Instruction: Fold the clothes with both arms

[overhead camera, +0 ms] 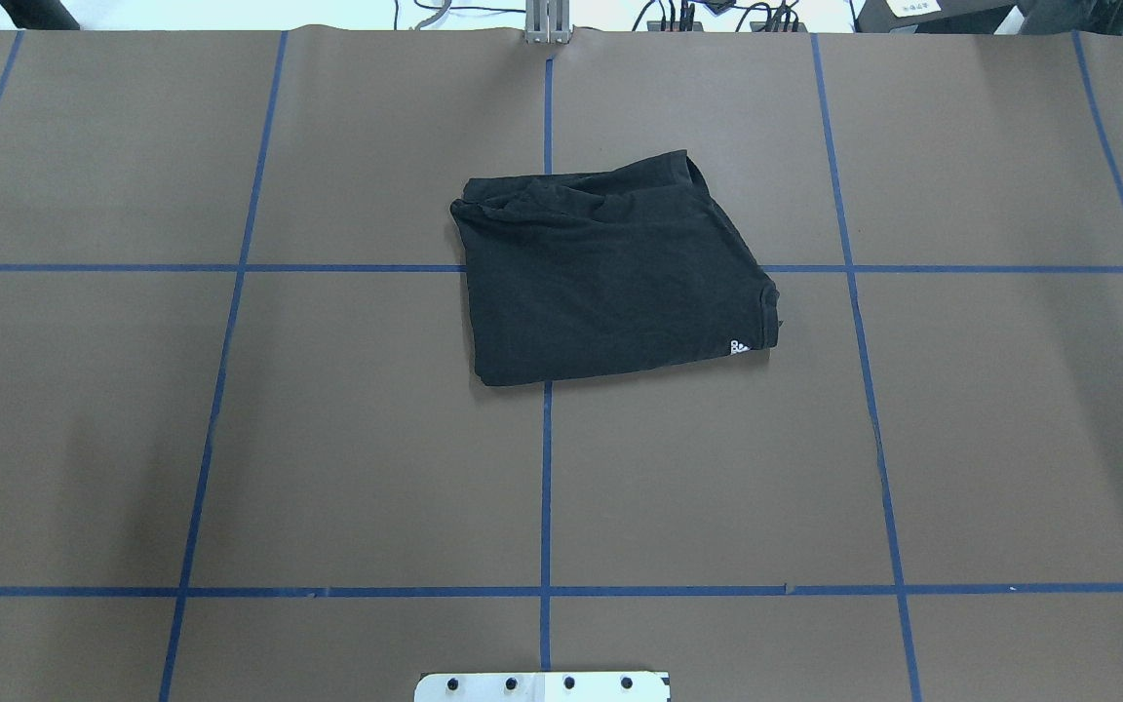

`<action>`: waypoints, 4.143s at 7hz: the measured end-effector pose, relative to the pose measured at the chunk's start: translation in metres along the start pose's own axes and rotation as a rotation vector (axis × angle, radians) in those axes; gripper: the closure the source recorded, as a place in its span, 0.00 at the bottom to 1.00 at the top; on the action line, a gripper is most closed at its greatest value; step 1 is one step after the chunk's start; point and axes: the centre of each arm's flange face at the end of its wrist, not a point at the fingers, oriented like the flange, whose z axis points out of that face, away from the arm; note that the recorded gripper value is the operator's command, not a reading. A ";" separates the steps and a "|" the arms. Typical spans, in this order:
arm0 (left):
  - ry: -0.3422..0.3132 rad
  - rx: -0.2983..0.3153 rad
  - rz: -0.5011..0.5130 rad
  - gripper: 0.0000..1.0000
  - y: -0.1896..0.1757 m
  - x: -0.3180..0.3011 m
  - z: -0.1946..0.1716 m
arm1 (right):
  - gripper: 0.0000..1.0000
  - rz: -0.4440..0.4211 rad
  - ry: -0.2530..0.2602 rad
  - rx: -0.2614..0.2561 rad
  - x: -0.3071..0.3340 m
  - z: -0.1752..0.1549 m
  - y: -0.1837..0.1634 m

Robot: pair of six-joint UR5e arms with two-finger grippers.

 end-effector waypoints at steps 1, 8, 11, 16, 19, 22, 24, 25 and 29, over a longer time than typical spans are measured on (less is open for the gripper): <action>-0.025 0.008 0.009 0.00 -0.013 -0.004 0.006 | 0.00 0.001 0.019 -0.010 -0.005 -0.002 0.001; 0.093 0.035 0.052 0.00 -0.028 0.029 -0.017 | 0.00 -0.051 -0.010 0.006 -0.036 -0.008 0.005; 0.079 0.016 0.026 0.00 -0.011 0.022 -0.025 | 0.00 -0.081 -0.036 0.026 -0.050 -0.018 0.003; -0.033 -0.073 -0.034 0.00 0.015 -0.052 -0.050 | 0.00 -0.092 -0.028 0.023 -0.053 -0.017 0.001; -0.075 -0.073 -0.017 0.00 0.020 -0.064 -0.055 | 0.00 -0.093 -0.023 0.022 -0.053 -0.016 0.001; -0.084 -0.059 -0.010 0.00 0.022 -0.058 -0.063 | 0.00 -0.095 -0.011 0.021 -0.053 -0.015 0.001; -0.085 -0.050 -0.004 0.00 0.020 -0.053 -0.068 | 0.00 -0.095 0.004 0.015 -0.052 -0.012 0.001; -0.083 -0.050 -0.004 0.00 0.021 -0.052 -0.068 | 0.00 -0.092 0.008 0.006 -0.050 -0.008 0.001; -0.080 -0.055 -0.008 0.00 0.022 -0.054 -0.065 | 0.00 -0.070 0.031 -0.026 -0.035 0.009 0.000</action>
